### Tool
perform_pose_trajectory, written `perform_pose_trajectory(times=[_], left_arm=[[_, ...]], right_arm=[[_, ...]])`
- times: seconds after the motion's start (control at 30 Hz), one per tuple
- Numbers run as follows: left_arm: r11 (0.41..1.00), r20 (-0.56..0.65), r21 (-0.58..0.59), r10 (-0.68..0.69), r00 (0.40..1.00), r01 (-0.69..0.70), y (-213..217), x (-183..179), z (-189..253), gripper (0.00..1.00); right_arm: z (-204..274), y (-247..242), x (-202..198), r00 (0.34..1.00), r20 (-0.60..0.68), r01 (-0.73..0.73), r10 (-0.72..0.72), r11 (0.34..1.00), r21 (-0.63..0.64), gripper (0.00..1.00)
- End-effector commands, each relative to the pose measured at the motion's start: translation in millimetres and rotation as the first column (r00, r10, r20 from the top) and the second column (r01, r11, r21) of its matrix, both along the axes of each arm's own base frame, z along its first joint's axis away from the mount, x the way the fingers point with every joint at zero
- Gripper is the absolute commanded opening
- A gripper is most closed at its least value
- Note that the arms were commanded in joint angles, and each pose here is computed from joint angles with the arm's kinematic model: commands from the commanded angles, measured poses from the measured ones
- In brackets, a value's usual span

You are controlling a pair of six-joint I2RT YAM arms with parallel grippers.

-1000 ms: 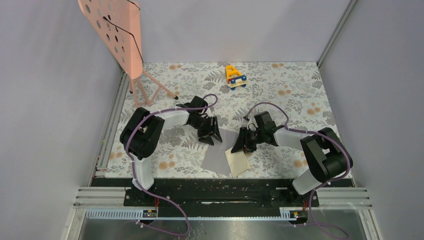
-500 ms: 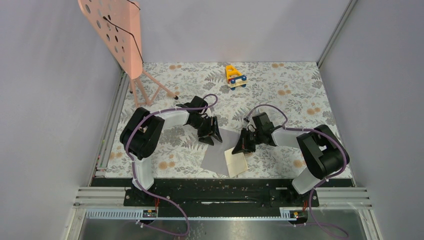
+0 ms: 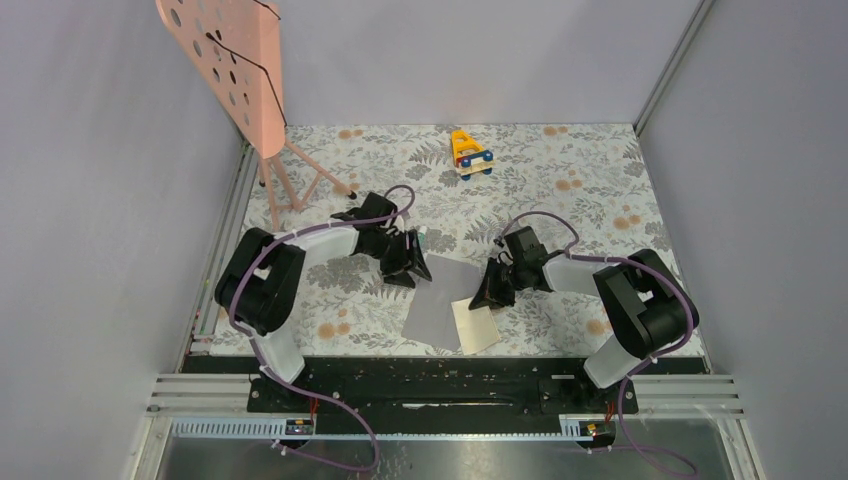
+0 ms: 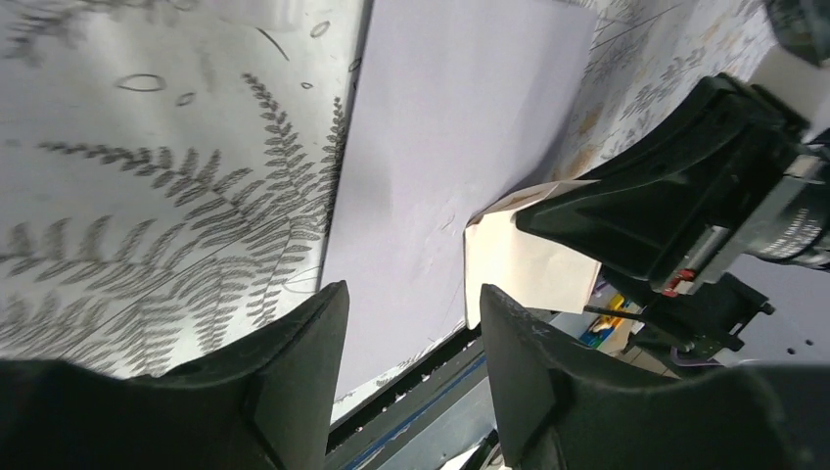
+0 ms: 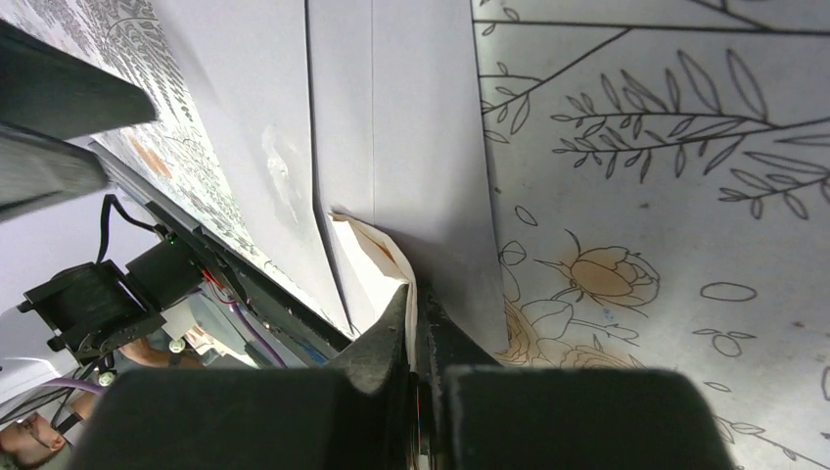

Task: Place the letter into the envelope and seal it
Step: Place the letter in the envelope.

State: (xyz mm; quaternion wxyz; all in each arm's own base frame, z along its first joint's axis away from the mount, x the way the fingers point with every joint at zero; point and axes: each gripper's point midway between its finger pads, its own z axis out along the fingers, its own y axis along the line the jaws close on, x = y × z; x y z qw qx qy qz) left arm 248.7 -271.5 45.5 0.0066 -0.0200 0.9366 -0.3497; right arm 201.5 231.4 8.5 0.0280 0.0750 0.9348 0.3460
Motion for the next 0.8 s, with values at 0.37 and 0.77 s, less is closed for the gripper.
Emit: perform_pose_trajectory(times=[0.37,0.77], left_arm=[[1.0,-0.022,0.015,0.025,0.999,-0.025,1.8,2.1,-20.5,0.53],[1.0,-0.043,-0.021,0.014,0.999,-0.015,-6.0,0.0,-21.9,0.53]], right_arm=[[8.4,6.8,13.5,0.999,0.001,0.048,-0.048,0.998,-0.049,0.0],[3.1,12.9,20.8,0.995,-0.025,0.094,-0.095,0.994,-0.051,0.0]])
